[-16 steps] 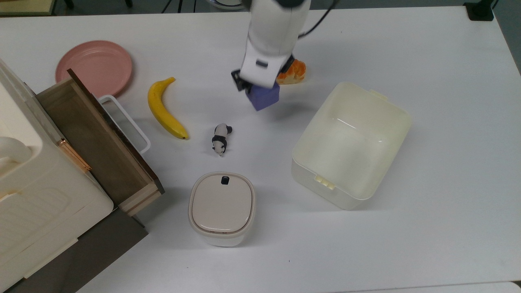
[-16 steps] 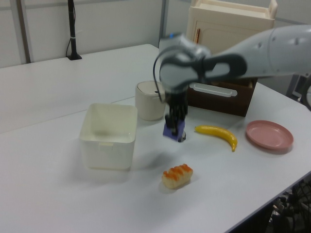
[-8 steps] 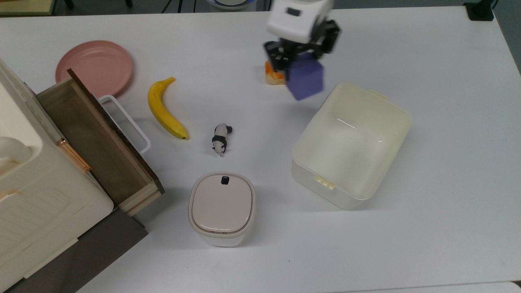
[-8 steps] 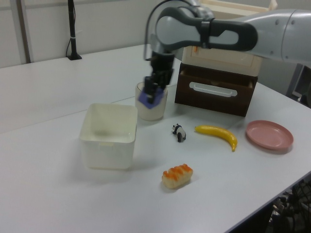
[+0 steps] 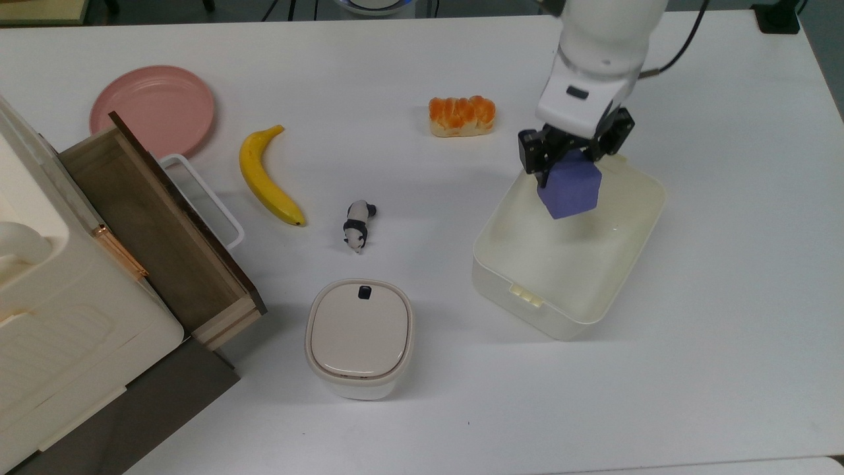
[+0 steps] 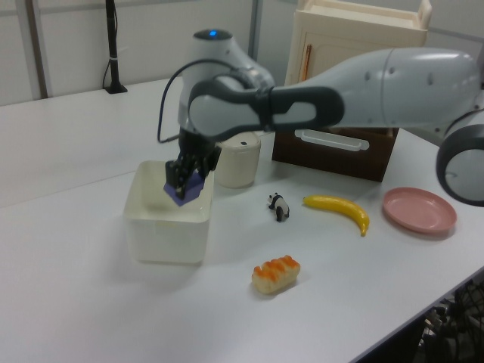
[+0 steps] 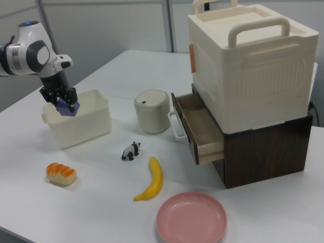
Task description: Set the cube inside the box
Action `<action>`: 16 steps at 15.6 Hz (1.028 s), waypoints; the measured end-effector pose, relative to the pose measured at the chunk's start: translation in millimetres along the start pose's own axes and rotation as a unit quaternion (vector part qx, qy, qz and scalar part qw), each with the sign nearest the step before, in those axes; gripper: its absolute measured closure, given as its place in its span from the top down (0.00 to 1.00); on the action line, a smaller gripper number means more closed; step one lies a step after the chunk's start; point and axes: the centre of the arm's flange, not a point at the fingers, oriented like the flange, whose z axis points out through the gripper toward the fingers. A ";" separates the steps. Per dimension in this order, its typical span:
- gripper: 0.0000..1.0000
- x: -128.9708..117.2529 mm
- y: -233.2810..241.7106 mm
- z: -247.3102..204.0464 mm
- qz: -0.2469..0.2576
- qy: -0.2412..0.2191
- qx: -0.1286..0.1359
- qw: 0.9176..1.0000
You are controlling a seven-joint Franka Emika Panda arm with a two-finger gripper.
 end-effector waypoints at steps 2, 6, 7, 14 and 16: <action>0.75 2.6 -2.6 8.9 0.009 -0.004 -0.001 1.000; 1.00 7.3 1.6 -6.0 0.020 0.010 0.000 1.000; 1.00 7.7 5.5 -12.0 0.023 0.013 -0.001 1.000; 1.00 -20.2 92.1 -50.5 0.085 -0.078 -0.022 0.993; 1.00 -29.4 130.7 -69.5 0.115 -0.088 -0.023 0.989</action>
